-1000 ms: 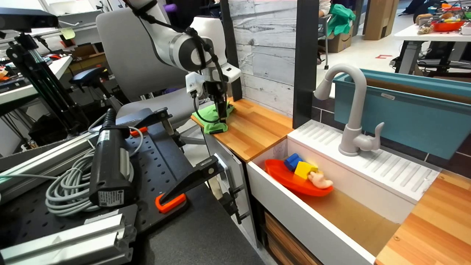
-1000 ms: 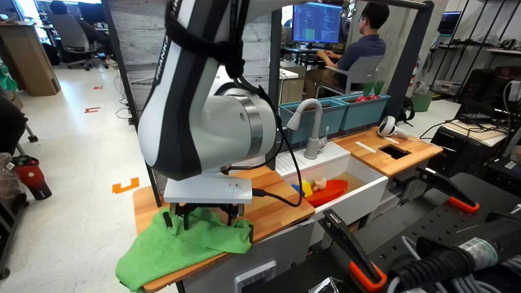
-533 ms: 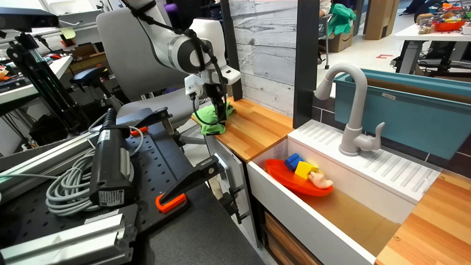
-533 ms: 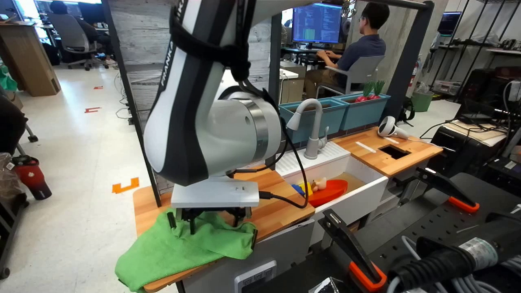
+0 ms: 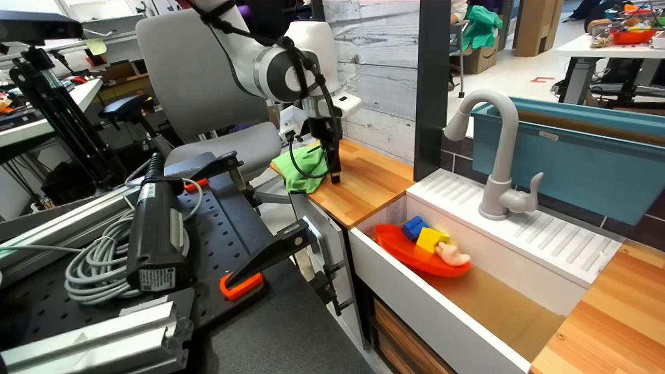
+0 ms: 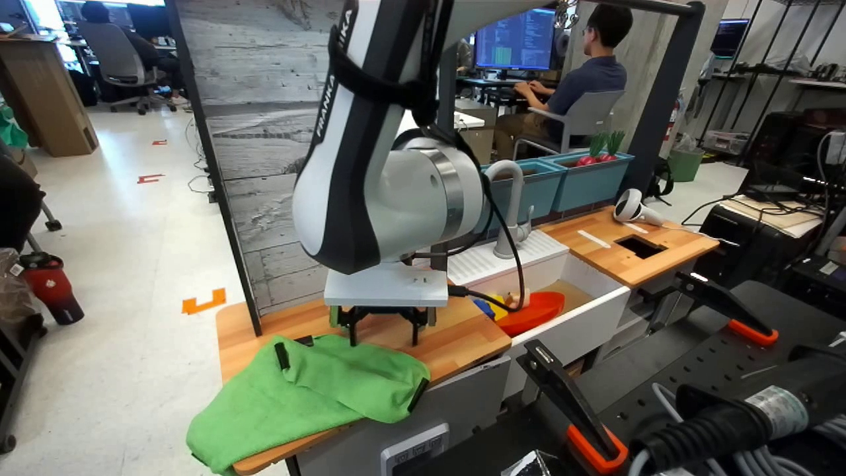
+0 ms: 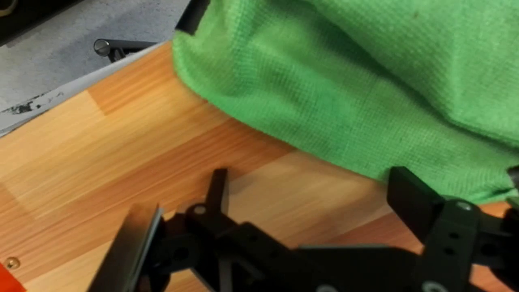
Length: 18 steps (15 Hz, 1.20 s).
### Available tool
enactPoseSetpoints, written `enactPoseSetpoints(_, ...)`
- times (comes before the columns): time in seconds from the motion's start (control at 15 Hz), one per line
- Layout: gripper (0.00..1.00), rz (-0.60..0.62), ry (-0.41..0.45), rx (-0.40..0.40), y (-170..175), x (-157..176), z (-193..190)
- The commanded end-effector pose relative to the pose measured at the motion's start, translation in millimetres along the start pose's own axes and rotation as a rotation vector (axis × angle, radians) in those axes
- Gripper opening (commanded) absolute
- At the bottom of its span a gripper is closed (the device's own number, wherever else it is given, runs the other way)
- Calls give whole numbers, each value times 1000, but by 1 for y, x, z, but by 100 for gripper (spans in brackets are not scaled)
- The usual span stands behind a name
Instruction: Move the green towel to the right
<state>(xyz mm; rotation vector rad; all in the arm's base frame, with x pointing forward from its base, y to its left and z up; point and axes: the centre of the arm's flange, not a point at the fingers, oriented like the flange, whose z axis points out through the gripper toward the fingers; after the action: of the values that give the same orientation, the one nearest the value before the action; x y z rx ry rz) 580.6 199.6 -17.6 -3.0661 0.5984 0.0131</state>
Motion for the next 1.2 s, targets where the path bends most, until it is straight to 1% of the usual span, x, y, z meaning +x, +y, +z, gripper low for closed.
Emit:
enactPoseSetpoints(0.0, 100, 30, 6, -18, 4, 9, -4)
enactPoseSetpoints(0.2, 100, 23, 9, 15, 0, -2, -22)
enactPoseSetpoints(0.4, 100, -12, -6, 42, -10, -26, -38)
enactPoseSetpoints(0.53, 100, -42, -25, 48, -18, -44, -42)
enactPoseSetpoints(0.73, 100, -74, -49, 40, -30, -65, -38)
enactPoseSetpoints(0.87, 100, -88, -58, 23, -33, -74, -29)
enactPoseSetpoints(1.13, 100, -93, -51, 19, -38, -67, -16)
